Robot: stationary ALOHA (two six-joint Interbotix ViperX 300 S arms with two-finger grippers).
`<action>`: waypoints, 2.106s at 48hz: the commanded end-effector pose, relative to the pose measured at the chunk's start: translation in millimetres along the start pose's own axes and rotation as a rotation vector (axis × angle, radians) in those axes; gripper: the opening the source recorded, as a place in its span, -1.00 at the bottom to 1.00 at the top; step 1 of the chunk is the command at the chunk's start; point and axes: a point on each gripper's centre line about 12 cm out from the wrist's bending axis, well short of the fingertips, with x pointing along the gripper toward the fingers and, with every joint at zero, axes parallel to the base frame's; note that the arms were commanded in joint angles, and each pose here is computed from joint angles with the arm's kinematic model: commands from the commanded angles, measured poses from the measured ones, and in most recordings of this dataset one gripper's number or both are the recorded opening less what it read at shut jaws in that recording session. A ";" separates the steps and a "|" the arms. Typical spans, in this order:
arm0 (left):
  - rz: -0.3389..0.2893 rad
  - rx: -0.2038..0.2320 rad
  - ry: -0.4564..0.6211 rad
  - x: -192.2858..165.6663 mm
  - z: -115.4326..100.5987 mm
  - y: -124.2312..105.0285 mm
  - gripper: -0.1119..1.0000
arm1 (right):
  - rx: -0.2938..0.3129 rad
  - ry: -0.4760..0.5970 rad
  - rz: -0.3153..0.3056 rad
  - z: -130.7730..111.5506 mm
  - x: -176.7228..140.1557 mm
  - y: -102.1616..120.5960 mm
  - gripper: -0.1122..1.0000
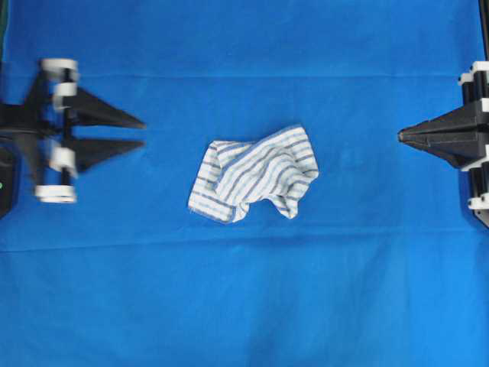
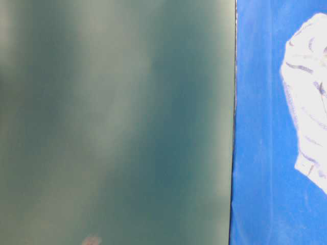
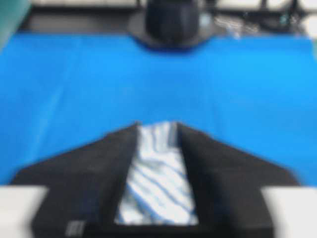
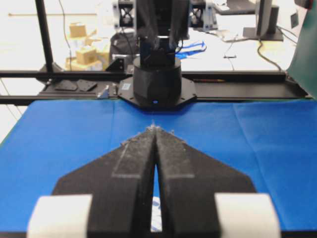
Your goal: Hand over the towel.
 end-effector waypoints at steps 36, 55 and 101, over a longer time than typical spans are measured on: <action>-0.007 -0.017 0.641 160.9 -163.3 -5.2 0.88 | 0.003 0.051 0.000 -3.9 7.2 0.0 -0.80; -0.003 -0.001 0.650 158.8 -156.4 0.0 -0.02 | 0.002 0.058 0.000 -5.0 7.4 0.0 -0.80; -0.041 0.002 0.035 73.1 24.6 -14.3 -0.70 | 0.000 0.097 -0.001 -14.1 12.1 -0.2 -0.80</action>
